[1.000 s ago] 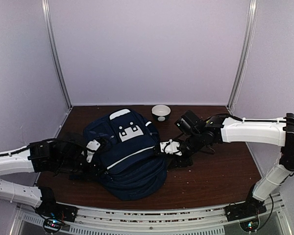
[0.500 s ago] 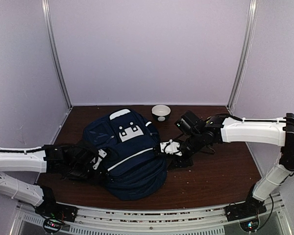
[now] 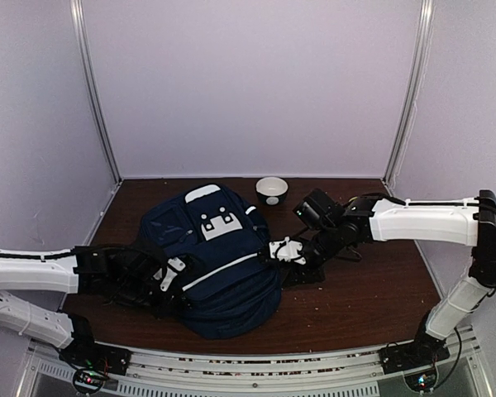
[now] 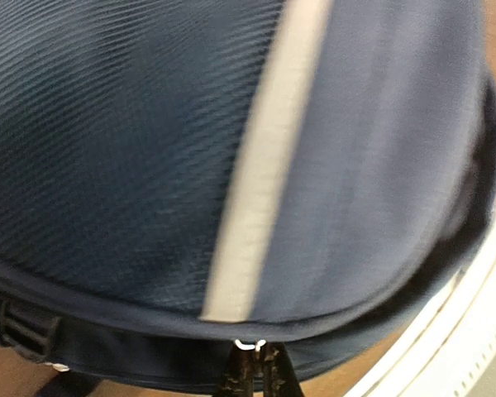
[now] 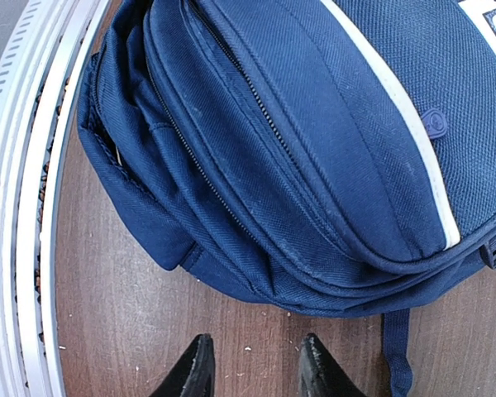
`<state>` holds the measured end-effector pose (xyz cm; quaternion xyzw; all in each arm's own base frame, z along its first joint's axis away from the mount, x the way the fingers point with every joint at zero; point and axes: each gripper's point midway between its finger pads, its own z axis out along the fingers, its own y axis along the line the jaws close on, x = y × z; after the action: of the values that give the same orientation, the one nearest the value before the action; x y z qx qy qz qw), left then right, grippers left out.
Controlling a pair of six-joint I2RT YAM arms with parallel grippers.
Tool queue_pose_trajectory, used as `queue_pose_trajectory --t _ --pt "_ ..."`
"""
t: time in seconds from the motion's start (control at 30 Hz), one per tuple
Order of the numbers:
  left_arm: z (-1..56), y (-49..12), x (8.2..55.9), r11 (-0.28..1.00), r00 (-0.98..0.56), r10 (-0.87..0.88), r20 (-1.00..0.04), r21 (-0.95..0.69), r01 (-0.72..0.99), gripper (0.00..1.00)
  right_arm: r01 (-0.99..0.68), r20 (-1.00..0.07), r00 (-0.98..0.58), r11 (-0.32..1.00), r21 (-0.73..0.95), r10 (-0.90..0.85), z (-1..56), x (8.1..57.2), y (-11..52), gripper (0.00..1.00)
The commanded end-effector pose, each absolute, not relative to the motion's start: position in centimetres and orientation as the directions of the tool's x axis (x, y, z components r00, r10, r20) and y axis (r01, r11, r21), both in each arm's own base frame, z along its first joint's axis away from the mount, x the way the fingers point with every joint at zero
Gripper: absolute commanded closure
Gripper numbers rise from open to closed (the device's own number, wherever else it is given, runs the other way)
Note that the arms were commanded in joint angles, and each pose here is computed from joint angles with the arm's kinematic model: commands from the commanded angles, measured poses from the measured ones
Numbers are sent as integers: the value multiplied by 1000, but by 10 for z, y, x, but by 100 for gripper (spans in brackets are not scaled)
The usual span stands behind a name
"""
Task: Pack the student bag
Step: Zip the upper front pocket of the bag in the student bag.
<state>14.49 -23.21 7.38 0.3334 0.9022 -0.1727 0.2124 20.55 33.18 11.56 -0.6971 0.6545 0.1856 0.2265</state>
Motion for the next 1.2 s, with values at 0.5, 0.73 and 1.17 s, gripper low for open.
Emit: queue_pose_trajectory --t 0.5,0.73,1.17 --pt "136 -367 106 276 -546 568 -616 -482 831 100 -1000 -554 18 -11 -16 -832 105 211 345 67" --pt "149 -384 113 260 -550 545 -633 -496 829 100 -999 -554 -6 -15 32 -832 93 206 347 67" --pt "143 -419 117 234 -675 465 -573 -656 717 100 -997 -595 -44 72 -24 -802 144 213 328 67"
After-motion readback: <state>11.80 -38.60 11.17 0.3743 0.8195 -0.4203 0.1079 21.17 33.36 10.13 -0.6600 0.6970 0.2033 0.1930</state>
